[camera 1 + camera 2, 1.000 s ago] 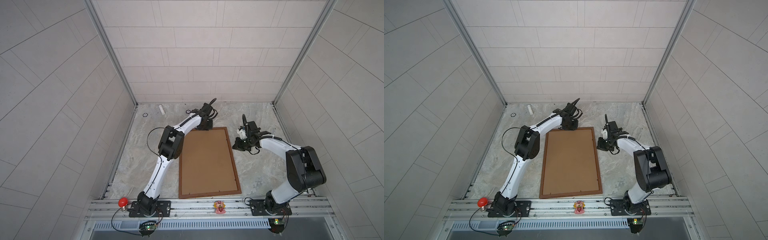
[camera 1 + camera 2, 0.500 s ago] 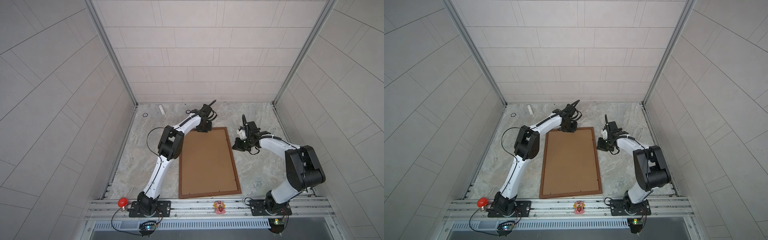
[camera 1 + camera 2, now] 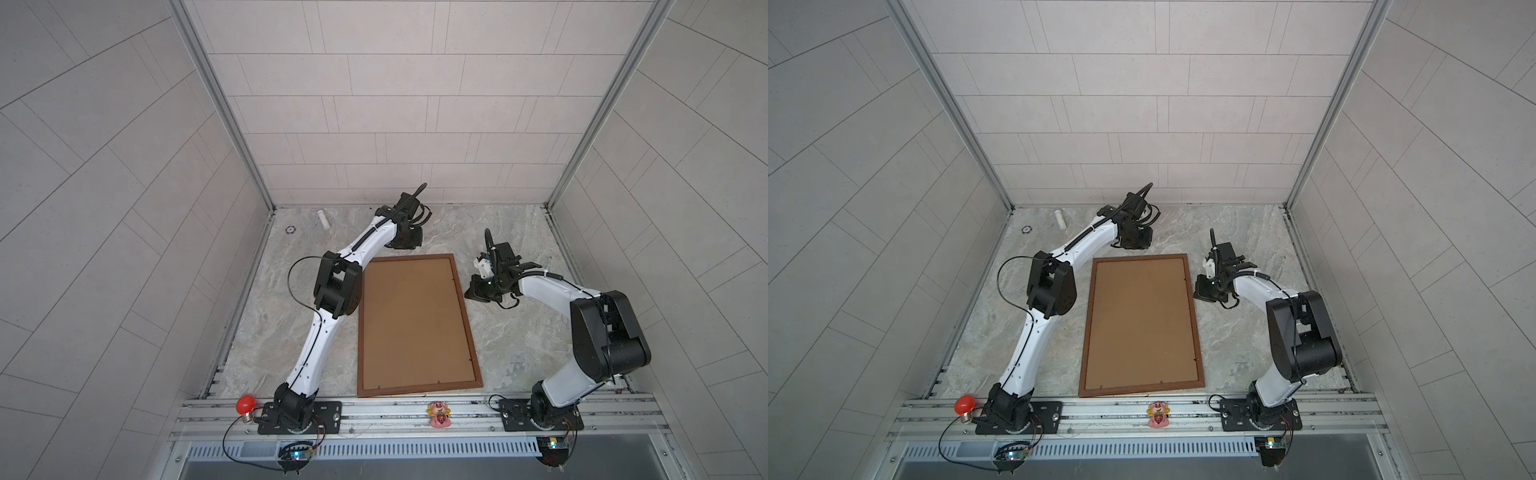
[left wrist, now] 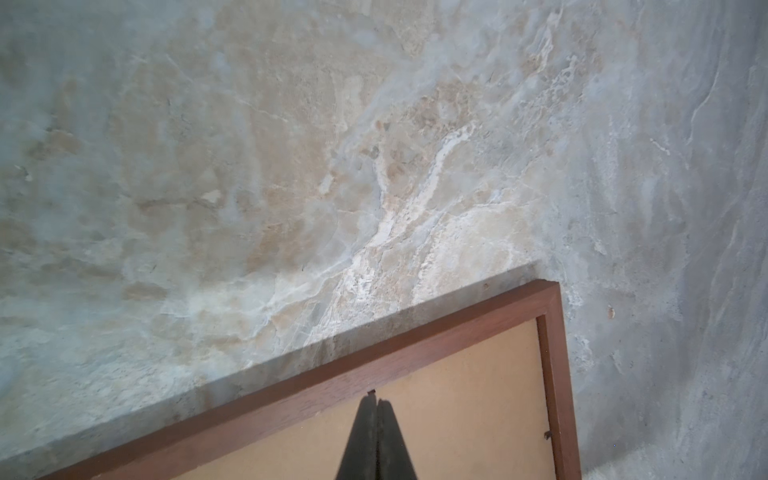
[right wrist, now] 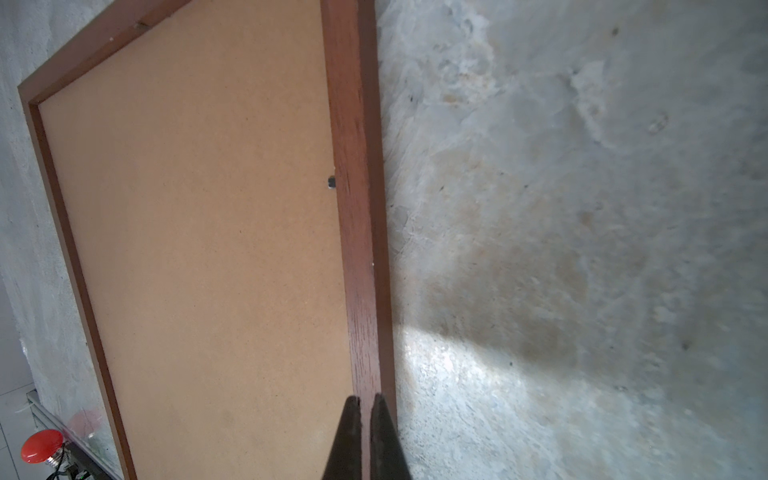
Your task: Put the photo into the frame
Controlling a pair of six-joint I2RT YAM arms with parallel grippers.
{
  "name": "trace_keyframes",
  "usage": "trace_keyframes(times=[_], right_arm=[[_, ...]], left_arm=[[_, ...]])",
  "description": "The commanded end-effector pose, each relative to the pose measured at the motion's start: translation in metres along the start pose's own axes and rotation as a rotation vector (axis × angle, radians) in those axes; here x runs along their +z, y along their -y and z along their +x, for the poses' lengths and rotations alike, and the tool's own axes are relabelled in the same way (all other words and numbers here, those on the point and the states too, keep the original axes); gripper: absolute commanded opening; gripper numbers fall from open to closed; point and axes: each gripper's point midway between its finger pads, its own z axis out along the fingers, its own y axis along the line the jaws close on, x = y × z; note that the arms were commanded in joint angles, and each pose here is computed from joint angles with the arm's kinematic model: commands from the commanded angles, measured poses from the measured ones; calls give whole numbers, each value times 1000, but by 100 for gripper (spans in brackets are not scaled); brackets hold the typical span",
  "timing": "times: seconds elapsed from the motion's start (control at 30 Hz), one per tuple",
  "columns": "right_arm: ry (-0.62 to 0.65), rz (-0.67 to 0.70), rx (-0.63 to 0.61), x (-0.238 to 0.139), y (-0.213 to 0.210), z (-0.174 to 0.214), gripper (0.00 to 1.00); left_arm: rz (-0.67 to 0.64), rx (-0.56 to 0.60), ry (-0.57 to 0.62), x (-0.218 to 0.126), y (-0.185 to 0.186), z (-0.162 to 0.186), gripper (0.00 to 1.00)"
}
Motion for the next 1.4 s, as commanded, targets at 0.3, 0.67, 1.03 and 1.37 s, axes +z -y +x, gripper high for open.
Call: trace_keyframes(times=[0.3, 0.67, 1.03, 1.37], right_arm=[[-16, 1, 9, 4, 3, 4, 0], [-16, 0, 8, 3, 3, 4, 0], [-17, -1, 7, 3, 3, 4, 0], [-21, -2, 7, 4, 4, 6, 0]], left_arm=[[1, -10, -71, 32, 0, 20, 0], [-17, -12, -104, 45, -7, 30, 0], [-20, 3, -145, 46, -2, 47, 0], [-60, -6, -194, 45, -8, 62, 0]])
